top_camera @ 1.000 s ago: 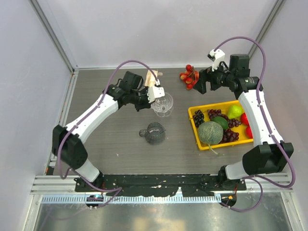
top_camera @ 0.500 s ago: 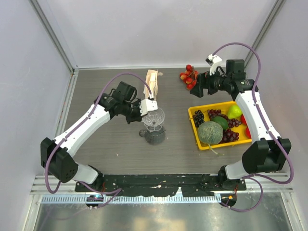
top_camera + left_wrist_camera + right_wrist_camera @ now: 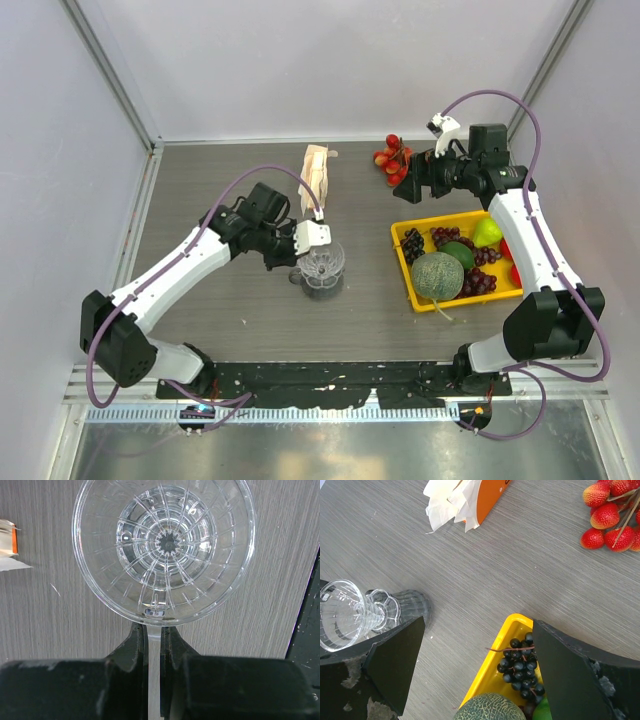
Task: Place the coffee filter in the dripper
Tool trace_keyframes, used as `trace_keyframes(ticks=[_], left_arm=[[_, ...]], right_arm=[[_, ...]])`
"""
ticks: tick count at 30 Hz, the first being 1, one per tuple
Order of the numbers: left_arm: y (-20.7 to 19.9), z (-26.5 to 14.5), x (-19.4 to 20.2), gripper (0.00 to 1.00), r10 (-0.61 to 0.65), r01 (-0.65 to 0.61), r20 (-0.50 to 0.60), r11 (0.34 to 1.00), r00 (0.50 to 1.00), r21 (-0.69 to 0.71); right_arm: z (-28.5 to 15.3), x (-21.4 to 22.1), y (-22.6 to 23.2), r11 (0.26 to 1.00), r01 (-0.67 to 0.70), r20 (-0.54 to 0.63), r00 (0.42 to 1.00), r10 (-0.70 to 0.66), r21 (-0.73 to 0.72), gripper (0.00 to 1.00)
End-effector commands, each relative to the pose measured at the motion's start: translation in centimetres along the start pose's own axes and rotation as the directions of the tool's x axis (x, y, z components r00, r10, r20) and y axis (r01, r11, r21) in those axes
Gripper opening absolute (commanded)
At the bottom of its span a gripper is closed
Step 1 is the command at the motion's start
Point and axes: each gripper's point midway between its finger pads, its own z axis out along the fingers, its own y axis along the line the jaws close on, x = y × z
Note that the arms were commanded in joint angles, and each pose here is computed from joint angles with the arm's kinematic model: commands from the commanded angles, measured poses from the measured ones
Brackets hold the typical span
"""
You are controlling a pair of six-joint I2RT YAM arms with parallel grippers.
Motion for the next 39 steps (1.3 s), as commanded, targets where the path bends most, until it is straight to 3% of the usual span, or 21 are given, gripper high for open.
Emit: trace_keyframes(ticks=[1,18,30,39], left_arm=[[0.8,-0.6,-1.5,0.0,0.011,-0.008,0.056,0.999,0.998,-0.048],[1.5,0.0,-1.9,0.05,-0.026,0.028,0.043,0.999,0.999,-0.041],[1.0,-0.5,-2.0,0.39,-0.015,0.016,0.049,1.0,0.999,-0.026],[0.4,-0.8,-2.4,0.56,-0.01,0.011,0.078,1.0,0.997,-0.006]], right_arm=[[-0.5,-1.2,0.8,1.0,0.025,0.049,0.999,-0.024,-0.016,0.96],[-0.6,-0.9,0.8,1.0,0.026,0.045,0.999,-0.026,-0.015,0.96],[-0.6,-1.0,0.9,0.999,0.034,0.048,0.998,-0.034,-0.012,0.97],[-0.6,-1.0,0.9,0.999,0.034,0.046,0.998,-0.033,-0.014,0.98]])
